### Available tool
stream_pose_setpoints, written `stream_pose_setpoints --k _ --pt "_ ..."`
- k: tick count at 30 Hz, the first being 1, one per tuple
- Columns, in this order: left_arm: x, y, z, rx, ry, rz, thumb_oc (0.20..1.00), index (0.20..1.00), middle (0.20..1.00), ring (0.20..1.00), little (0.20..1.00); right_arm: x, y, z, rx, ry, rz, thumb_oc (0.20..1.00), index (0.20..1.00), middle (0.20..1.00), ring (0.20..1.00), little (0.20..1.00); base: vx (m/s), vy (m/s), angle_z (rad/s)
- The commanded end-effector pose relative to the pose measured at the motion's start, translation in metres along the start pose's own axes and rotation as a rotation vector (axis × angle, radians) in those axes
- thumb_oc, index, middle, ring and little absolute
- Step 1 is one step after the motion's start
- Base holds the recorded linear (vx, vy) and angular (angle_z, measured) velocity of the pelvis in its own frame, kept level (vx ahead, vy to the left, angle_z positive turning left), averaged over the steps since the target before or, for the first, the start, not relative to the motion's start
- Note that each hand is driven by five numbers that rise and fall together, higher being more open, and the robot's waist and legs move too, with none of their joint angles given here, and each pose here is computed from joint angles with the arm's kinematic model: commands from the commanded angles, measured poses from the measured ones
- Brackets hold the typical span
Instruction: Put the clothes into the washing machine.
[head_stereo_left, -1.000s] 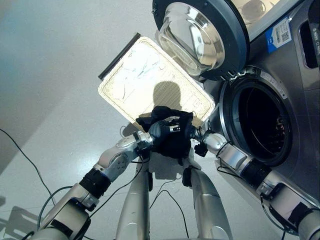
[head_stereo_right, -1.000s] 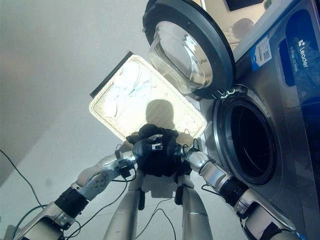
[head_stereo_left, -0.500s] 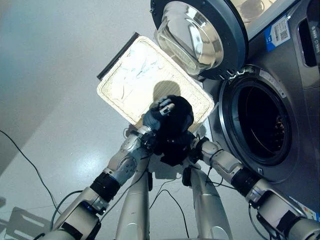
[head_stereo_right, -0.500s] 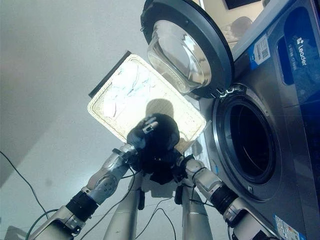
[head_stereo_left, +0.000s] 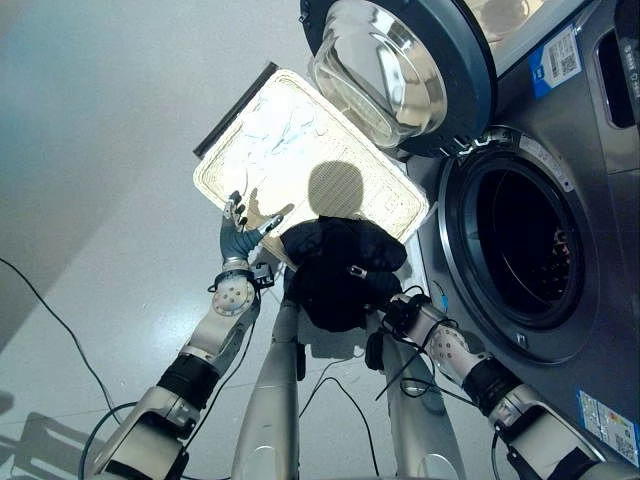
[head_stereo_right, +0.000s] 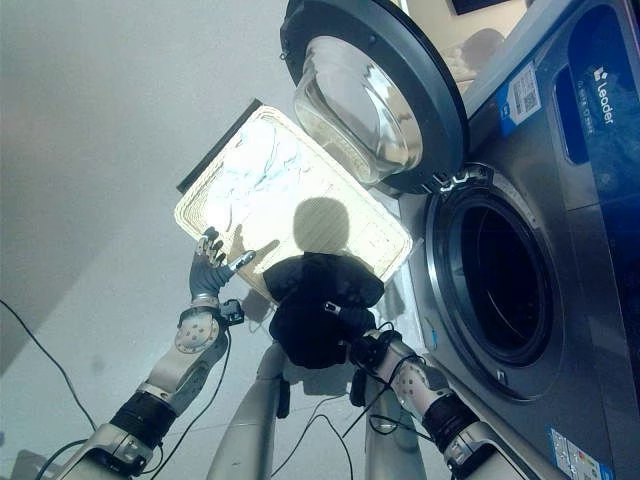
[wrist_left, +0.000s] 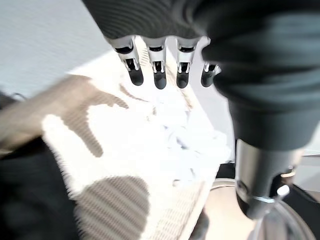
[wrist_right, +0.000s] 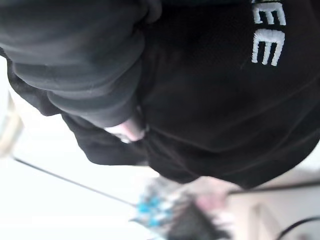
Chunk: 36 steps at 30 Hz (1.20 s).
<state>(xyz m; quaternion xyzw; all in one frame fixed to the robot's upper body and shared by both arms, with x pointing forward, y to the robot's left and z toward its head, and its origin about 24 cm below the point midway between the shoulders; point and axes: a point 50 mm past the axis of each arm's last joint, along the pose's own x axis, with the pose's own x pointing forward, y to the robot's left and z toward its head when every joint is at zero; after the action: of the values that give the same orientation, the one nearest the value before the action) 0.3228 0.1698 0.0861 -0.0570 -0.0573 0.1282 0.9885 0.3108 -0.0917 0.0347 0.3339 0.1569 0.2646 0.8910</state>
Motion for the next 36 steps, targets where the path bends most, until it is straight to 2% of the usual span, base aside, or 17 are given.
stream_pose_setpoints --k 1,4,5,7,9,15,17,20,22,24,25,28,29,31,34,36 --pt "0.001 -0.009 0.005 -0.170 0.005 -0.027 1.000 1.000 1.000 1.000 1.000 0.000 0.023 0.002 0.103 -0.092 0.155 0.200 0.200 0.200 0.200 0.200 0.00 0.000 0.00" --pt "-0.001 -0.008 0.000 -0.220 0.036 -0.023 1.000 1.000 1.000 1.000 1.000 0.000 0.023 0.002 0.119 -0.116 0.160 0.200 0.200 0.200 0.200 0.200 0.00 0.019 -0.04" --pt "-0.004 0.003 -0.015 -0.261 0.096 0.012 1.000 1.000 1.000 1.000 1.000 -0.003 0.022 0.011 0.183 -0.223 0.158 0.200 0.200 0.200 0.200 0.200 -0.01 0.032 -0.02" --pt "-0.004 0.006 -0.017 -0.262 0.101 0.027 1.000 1.000 1.000 1.000 1.000 -0.004 0.021 0.013 0.204 -0.248 0.147 0.200 0.200 0.200 0.200 0.200 0.00 0.003 -0.02" --pt "-0.006 0.022 -0.031 -0.252 0.133 0.081 1.000 1.000 1.000 1.000 1.000 -0.011 0.006 0.026 0.347 -0.396 0.076 0.200 0.200 0.200 0.200 0.200 0.01 -0.008 -0.04" --pt "-0.025 0.046 -0.067 -0.171 0.259 0.141 1.000 1.000 1.000 1.000 1.000 -0.035 -0.033 0.046 0.527 -0.678 -0.113 0.200 0.200 0.200 0.200 0.200 0.01 -0.046 -0.02" --pt "-0.032 0.049 -0.076 -0.148 0.293 0.134 1.000 1.000 1.000 1.000 1.000 -0.041 -0.042 0.050 0.567 -0.743 -0.142 0.200 0.200 0.200 0.200 0.200 0.01 -0.102 -0.03" --pt "-0.048 0.058 -0.095 -0.063 0.368 0.085 1.000 1.000 1.000 1.000 1.000 -0.063 -0.066 0.073 0.694 -0.975 -0.215 0.200 0.200 0.200 0.200 0.200 0.01 -0.156 -0.07" --pt "-0.050 0.060 -0.097 -0.049 0.375 0.071 1.000 1.000 1.000 1.000 1.000 -0.069 -0.071 0.080 0.723 -1.029 -0.236 0.200 0.200 0.200 0.200 0.200 0.01 -0.138 -0.04" --pt "-0.055 0.073 -0.099 -0.015 0.386 0.044 1.000 1.000 1.000 1.000 1.000 -0.106 -0.093 0.114 0.812 -1.286 -0.335 0.200 0.200 0.200 0.200 0.200 0.02 -0.235 -0.03" --pt "-0.053 0.073 -0.098 -0.017 0.381 0.042 1.000 1.000 1.000 1.000 1.000 -0.106 -0.093 0.116 0.812 -1.289 -0.329 0.200 0.200 0.200 0.200 0.200 0.04 -0.173 -0.04" --pt "-0.056 0.084 -0.095 -0.004 0.383 0.040 1.000 1.000 1.000 1.000 1.000 -0.150 -0.105 0.141 0.849 -1.567 -0.458 0.200 0.200 0.200 0.200 0.200 0.06 -0.150 -0.05" --pt "-0.058 0.091 -0.092 0.001 0.381 0.036 1.000 1.000 1.000 1.000 1.000 -0.180 -0.108 0.151 0.879 -1.755 -0.531 0.200 0.200 0.200 0.200 0.200 0.06 -0.152 -0.05" --pt "-0.059 0.098 -0.089 0.006 0.379 0.031 1.000 1.000 1.000 1.000 1.000 -0.215 -0.107 0.156 0.928 -2.012 -0.609 0.200 0.200 0.200 0.200 0.200 0.06 -0.152 -0.05" --pt "-0.058 0.100 -0.087 0.012 0.379 0.016 1.000 1.000 1.000 1.000 1.000 -0.247 -0.105 0.151 0.998 -2.246 -0.718 0.200 0.200 0.200 0.200 0.200 0.03 -0.118 -0.06" --pt "-0.055 0.094 -0.085 0.021 0.381 -0.001 1.000 1.000 1.000 1.000 1.000 -0.264 -0.101 0.154 0.976 -2.385 -0.759 0.595 0.595 0.595 0.595 0.595 0.02 -0.093 -0.07"
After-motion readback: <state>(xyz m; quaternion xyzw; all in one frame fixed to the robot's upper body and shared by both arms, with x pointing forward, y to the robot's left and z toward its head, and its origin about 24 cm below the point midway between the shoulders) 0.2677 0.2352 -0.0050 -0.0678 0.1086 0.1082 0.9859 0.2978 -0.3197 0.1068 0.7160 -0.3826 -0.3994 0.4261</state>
